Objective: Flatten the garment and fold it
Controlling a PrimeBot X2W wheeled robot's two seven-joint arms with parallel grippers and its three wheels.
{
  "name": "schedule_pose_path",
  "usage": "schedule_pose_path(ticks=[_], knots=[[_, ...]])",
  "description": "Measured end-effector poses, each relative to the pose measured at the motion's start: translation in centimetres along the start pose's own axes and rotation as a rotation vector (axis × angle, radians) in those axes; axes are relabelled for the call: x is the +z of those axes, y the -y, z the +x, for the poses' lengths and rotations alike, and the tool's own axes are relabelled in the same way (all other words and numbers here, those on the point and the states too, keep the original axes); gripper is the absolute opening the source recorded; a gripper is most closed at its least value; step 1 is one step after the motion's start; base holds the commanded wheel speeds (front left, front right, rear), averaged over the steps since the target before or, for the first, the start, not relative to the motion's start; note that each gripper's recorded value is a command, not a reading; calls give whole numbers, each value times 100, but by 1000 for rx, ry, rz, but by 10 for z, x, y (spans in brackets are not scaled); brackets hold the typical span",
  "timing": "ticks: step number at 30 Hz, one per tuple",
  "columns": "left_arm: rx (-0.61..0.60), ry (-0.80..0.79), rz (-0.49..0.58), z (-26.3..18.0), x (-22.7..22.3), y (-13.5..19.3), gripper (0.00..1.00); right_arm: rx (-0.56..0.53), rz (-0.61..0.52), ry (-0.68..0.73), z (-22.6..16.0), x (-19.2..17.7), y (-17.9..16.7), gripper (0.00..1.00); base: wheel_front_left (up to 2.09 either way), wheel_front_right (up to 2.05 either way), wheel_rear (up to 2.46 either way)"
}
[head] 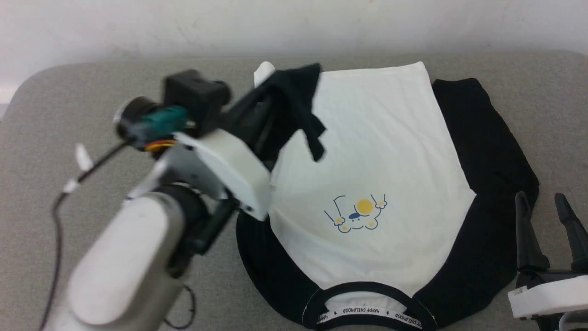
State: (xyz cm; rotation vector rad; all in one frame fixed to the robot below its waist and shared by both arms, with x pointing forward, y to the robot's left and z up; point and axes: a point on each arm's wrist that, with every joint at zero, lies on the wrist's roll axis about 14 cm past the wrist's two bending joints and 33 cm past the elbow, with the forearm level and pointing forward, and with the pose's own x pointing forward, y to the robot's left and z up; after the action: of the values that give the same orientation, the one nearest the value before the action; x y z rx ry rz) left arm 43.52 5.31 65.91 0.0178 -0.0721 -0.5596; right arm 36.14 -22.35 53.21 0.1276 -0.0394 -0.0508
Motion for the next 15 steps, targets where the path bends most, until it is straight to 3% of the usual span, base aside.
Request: schedule_pose_path(ticks=[8,15], knots=[[-153,-25,7,32,-38,68,0,-32,-8,-22,1,-5,10,100,0,0,0],[-272,-76,-79,45,-85,132,0,-67,-22,-28,6,-7,22,100,0,0,0]])
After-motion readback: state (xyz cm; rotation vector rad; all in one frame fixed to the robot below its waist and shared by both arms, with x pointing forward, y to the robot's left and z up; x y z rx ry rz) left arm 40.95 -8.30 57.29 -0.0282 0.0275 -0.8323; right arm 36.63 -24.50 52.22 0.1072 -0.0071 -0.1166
